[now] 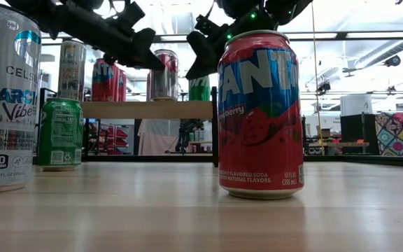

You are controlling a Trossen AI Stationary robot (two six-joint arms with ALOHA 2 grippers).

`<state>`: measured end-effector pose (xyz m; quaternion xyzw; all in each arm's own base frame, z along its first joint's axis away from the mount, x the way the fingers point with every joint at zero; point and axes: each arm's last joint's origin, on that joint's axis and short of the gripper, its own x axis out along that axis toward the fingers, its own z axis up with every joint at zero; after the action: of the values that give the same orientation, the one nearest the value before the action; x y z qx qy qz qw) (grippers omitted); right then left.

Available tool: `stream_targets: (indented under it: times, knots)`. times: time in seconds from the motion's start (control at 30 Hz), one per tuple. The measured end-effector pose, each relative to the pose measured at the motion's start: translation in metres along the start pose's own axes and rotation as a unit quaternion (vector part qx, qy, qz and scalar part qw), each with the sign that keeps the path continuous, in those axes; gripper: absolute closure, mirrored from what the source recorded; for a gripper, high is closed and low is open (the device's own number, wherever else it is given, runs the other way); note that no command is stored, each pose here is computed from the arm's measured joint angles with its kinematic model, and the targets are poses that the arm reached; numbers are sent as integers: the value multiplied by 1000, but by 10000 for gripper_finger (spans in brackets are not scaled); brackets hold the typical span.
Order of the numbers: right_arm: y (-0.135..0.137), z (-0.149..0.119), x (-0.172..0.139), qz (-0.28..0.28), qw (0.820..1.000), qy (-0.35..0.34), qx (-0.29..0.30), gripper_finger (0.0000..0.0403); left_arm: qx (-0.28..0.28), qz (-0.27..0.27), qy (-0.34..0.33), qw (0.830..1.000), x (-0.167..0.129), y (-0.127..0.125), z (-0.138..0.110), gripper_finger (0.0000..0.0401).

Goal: Place canned beverage on shelf
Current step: Put the top silver soda can aligned with the other silver soda can on the shelf

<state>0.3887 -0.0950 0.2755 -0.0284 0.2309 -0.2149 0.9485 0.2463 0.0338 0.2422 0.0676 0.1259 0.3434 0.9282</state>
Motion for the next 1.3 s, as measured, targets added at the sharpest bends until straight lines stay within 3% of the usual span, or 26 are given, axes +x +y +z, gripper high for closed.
stream_targets:
  times: [0.37, 0.87, 1.3]
  knots:
    - [-1, 4, 9, -7, 999, -45, 1, 394, -6, -2, -4, 1000, -11, 6, 6, 401]
    - [7, -1, 28, -1, 999, -54, 2, 394, -19, -39, -63, 997, -58, 26, 31, 401]
    - [15, -5, 40, 17, 997, -69, 3, 394, 21, -73, -7, 997, -61, 25, 18, 401]
